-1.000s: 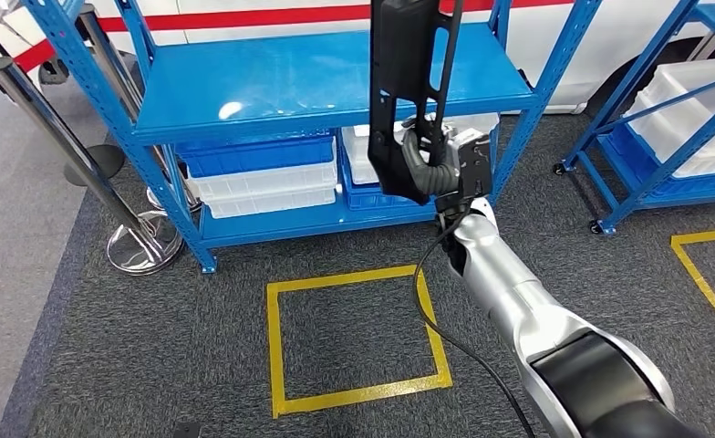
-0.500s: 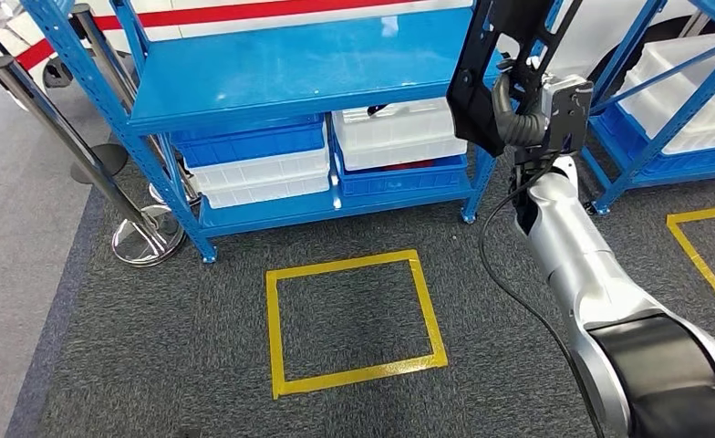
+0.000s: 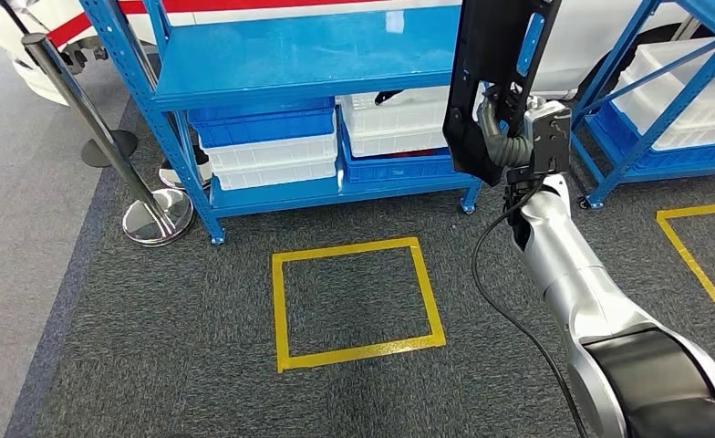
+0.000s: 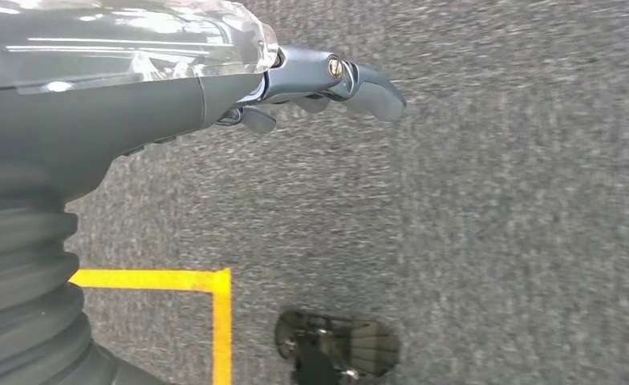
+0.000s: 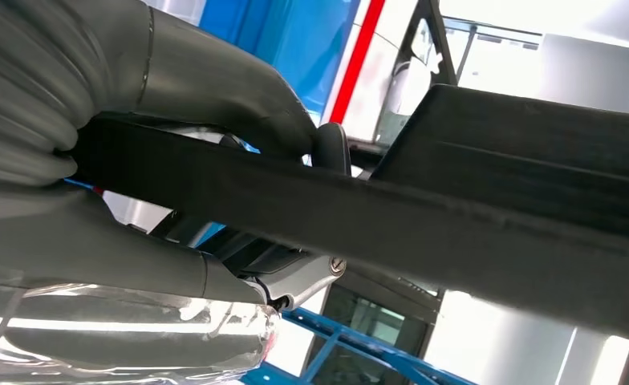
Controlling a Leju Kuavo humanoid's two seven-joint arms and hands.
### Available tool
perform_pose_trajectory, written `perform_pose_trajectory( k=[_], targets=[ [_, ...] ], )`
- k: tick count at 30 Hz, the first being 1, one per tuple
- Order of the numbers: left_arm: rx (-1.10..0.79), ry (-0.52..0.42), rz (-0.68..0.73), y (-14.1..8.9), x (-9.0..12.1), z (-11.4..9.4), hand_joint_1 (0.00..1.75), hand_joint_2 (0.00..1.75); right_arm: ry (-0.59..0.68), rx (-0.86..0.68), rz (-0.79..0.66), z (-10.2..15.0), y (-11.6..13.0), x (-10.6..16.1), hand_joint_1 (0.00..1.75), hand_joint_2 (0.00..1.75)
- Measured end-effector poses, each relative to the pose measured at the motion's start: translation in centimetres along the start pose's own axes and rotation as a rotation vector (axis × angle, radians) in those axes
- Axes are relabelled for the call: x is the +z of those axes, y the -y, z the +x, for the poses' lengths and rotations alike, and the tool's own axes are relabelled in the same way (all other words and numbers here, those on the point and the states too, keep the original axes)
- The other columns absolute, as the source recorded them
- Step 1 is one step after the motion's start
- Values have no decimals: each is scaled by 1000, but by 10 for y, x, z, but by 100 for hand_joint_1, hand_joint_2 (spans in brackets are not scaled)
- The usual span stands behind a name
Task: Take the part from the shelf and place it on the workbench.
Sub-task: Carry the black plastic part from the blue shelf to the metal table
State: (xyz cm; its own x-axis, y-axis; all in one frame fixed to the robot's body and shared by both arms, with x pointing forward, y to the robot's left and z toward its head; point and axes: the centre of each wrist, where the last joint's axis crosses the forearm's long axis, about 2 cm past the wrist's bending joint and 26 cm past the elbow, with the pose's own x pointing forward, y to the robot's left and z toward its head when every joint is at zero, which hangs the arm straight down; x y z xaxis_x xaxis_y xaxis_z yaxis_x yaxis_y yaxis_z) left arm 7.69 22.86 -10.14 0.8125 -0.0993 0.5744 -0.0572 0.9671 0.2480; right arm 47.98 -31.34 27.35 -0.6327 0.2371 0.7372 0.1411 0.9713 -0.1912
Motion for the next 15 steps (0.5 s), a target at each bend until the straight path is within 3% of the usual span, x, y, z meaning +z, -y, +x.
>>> perform_pose_trajectory(
  k=[15],
  targets=[
    [6,-26,3,0,6,-11,0,175,-15,-16,26,1,-9,1,175,175]
  ],
)
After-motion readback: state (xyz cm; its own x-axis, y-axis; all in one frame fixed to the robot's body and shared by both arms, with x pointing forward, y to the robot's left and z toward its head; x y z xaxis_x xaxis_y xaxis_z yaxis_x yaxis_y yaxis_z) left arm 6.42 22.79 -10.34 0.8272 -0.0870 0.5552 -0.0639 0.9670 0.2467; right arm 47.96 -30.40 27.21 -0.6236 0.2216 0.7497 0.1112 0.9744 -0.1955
